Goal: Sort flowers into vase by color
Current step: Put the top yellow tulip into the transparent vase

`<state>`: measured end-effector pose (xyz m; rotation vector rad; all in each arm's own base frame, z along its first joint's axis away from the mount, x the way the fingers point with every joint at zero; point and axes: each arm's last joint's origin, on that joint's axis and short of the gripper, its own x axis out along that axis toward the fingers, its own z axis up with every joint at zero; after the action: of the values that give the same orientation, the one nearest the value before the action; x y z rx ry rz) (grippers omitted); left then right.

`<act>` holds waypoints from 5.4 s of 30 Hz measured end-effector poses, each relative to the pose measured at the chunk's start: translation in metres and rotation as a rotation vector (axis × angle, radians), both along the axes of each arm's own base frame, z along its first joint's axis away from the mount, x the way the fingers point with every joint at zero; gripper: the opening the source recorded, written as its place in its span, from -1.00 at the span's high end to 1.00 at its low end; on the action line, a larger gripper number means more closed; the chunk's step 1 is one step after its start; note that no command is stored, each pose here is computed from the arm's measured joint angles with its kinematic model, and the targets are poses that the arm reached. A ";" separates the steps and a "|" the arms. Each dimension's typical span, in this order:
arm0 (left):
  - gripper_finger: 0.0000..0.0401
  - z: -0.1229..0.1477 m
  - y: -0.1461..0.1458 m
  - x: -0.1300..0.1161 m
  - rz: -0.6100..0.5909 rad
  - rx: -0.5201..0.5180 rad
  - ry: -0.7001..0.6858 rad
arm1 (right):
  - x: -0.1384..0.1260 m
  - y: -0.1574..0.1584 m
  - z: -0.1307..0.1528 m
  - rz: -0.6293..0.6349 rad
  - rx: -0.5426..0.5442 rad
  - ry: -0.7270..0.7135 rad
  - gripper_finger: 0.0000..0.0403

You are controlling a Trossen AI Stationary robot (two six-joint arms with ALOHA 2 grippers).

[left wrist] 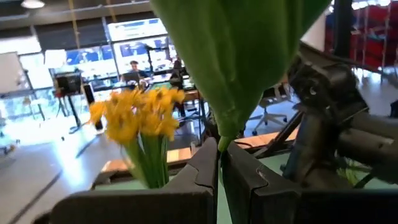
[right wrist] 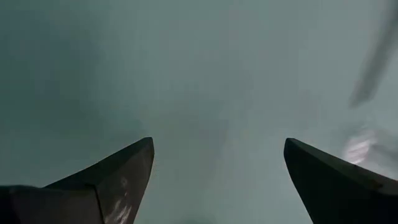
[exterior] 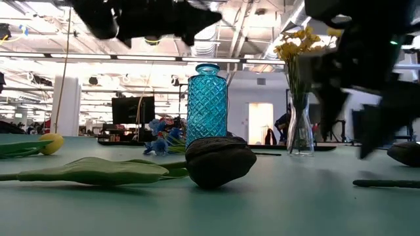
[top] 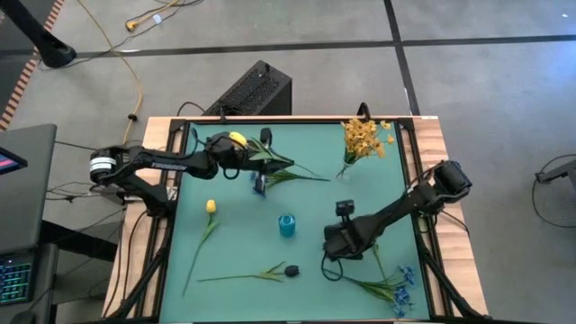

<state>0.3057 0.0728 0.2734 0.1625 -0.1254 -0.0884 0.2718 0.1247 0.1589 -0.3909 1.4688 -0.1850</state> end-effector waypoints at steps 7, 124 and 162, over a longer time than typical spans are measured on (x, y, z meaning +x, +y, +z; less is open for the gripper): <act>1.00 0.027 -0.002 0.024 0.018 0.080 0.020 | -0.043 0.006 0.002 -0.103 0.006 -0.142 -0.91; 1.00 0.023 0.064 0.153 0.124 0.014 0.616 | -0.066 -0.022 0.019 -0.269 0.278 -0.833 -0.91; 1.00 -0.020 0.067 0.176 0.086 -0.025 0.624 | -0.063 -0.024 0.020 -0.283 0.296 -0.855 -0.91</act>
<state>0.4820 0.1395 0.2536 0.1097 0.5019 -0.0486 0.2090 0.1010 0.1793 0.1445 0.6774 -0.3092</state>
